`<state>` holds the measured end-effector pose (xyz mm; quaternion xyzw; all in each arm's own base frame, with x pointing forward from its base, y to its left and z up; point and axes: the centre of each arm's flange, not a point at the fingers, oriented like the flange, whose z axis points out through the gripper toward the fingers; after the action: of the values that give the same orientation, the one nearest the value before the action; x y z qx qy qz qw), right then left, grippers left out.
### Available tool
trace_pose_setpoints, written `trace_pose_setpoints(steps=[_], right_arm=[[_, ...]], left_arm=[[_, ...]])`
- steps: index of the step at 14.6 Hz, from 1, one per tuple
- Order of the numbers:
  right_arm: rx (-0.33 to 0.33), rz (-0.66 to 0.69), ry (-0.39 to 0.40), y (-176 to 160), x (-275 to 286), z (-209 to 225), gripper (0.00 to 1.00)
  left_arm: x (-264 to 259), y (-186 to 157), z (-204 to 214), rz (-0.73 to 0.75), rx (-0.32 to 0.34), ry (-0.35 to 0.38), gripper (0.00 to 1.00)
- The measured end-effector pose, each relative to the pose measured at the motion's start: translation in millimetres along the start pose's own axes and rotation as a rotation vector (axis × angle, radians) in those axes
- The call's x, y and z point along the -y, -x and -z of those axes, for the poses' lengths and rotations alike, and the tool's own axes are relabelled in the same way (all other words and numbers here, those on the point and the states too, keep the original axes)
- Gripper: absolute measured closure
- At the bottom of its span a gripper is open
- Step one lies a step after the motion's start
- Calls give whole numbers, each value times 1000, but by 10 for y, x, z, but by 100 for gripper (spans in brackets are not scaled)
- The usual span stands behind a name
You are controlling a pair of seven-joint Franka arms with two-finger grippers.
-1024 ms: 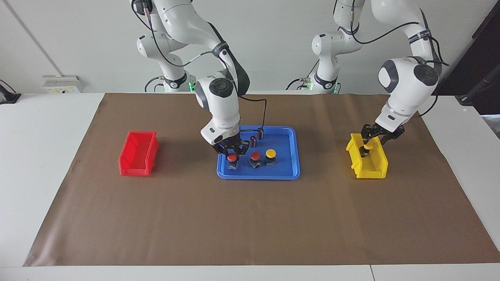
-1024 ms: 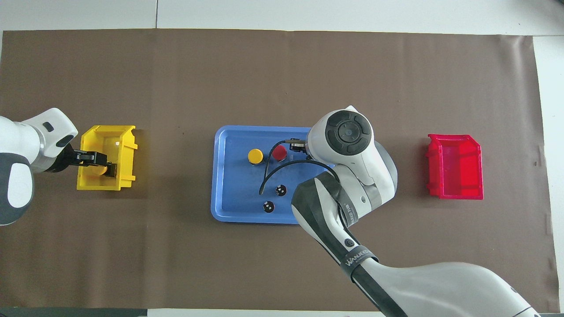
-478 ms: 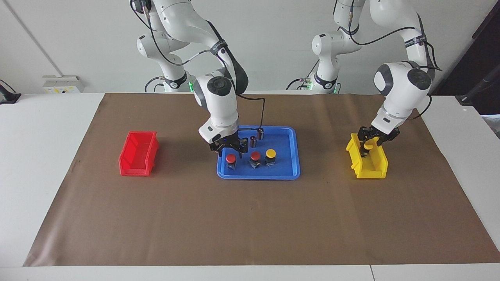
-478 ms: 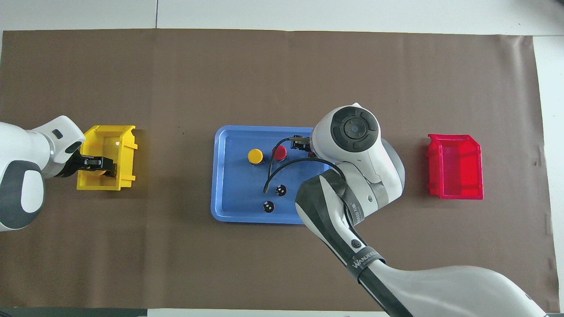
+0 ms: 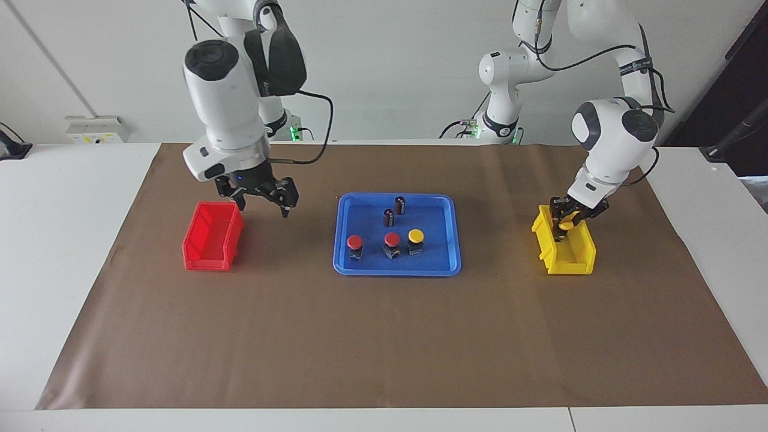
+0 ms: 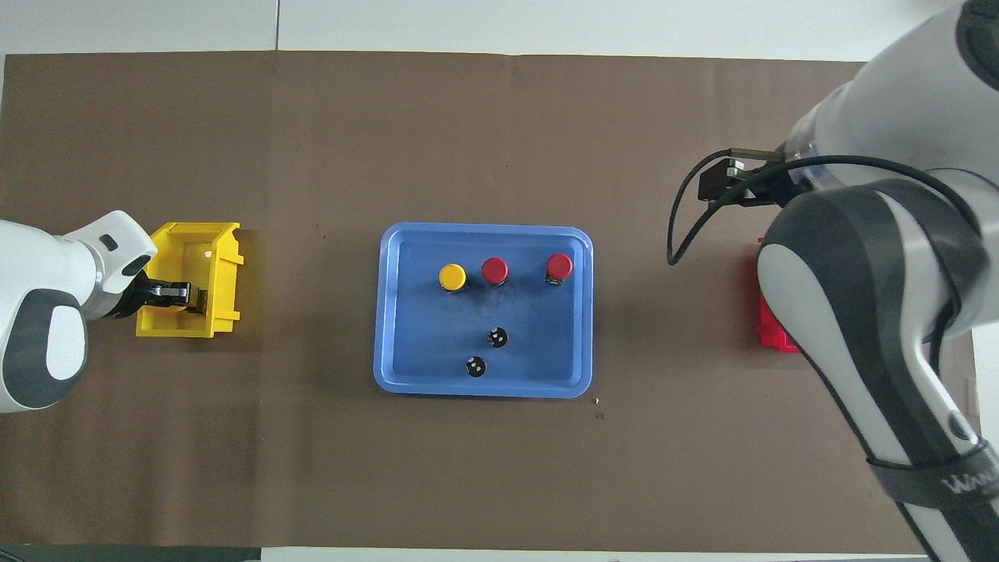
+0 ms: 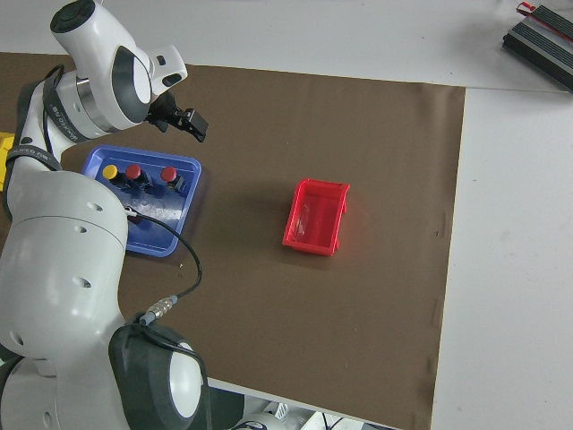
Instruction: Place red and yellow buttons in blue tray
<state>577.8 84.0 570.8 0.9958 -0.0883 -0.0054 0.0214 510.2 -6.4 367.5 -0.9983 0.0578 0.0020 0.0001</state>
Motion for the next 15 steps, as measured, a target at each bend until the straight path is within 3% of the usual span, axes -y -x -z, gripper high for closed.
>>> trace_pose_setpoints(steps=[3, 7, 9, 12, 15], right_arm=[[30, 28, -2, 107, -872, 324, 0], [36, 44, -15, 144, -1806, 430, 0], [40, 44, -16, 143, -1881, 411, 0], [43, 78, -13, 149, -1688, 401, 0], [50, 93, -11, 150, -1606, 363, 0]], left_arm=[[11, -114, 147, 16, -15, 1, 59], [-143, -413, 1107, 82, 2, 65, 59], [-616, -507, 1391, 136, -23, 84, 59], [-1759, -505, 1199, 198, -34, 101, 59], [-2617, -402, 816, 200, -5, 105, 59]])
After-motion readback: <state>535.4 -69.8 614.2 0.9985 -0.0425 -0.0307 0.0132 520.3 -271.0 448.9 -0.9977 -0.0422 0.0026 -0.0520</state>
